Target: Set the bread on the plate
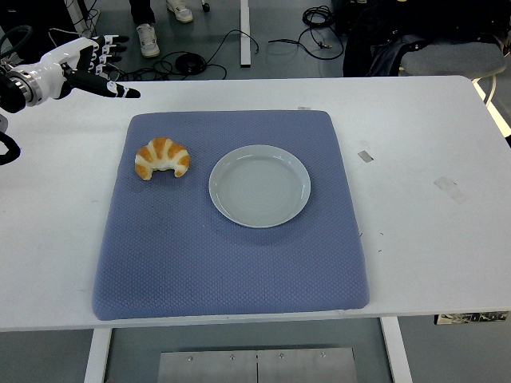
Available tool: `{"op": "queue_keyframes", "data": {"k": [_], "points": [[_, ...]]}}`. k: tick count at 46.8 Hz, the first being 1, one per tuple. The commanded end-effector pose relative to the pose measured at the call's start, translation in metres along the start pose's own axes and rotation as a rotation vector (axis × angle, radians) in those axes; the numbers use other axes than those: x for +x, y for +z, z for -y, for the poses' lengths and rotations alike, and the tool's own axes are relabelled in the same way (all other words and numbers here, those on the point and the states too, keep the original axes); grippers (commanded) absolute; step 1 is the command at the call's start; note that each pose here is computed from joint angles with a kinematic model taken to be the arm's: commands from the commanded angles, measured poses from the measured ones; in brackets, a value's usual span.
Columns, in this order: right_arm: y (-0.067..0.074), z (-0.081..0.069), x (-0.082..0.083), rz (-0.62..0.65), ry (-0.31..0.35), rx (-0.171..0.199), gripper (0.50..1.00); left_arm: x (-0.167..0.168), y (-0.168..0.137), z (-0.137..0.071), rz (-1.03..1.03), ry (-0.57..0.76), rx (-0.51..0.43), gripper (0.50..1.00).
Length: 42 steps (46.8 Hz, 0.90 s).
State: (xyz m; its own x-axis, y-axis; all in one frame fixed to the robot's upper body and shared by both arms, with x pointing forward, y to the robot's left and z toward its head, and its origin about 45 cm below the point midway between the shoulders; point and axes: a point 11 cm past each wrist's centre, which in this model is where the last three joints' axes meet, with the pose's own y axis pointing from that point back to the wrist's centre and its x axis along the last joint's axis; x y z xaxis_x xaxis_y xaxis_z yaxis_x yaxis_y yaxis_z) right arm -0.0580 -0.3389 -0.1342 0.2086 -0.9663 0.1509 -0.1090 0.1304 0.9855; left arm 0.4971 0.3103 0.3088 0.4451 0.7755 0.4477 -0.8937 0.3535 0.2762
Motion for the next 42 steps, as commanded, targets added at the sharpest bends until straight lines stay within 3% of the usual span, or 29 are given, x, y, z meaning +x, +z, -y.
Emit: {"op": "queue_keyframes", "data": {"k": [1,16,30,42], "points": [[0.0,0.0,0.0,0.0,0.0,0.0,1.0,-0.003,0.002,-0.006,0.047,-0.023,-0.005,0.996],[0.0,0.0,0.0,0.0,0.0,0.0,1.0,-0.012,-0.008,-0.008,0.186,-0.07,0.042,0.996],[0.001,0.0,0.0,0.0,0.0,-0.003,1.0,-0.047,0.006,0.001,0.203,-0.157,0.003,0.996],[0.0,0.0,0.0,0.0,0.0,0.0,1.0,-0.047,0.006,-0.001,0.302,-0.179,0.036,0.995]]}}
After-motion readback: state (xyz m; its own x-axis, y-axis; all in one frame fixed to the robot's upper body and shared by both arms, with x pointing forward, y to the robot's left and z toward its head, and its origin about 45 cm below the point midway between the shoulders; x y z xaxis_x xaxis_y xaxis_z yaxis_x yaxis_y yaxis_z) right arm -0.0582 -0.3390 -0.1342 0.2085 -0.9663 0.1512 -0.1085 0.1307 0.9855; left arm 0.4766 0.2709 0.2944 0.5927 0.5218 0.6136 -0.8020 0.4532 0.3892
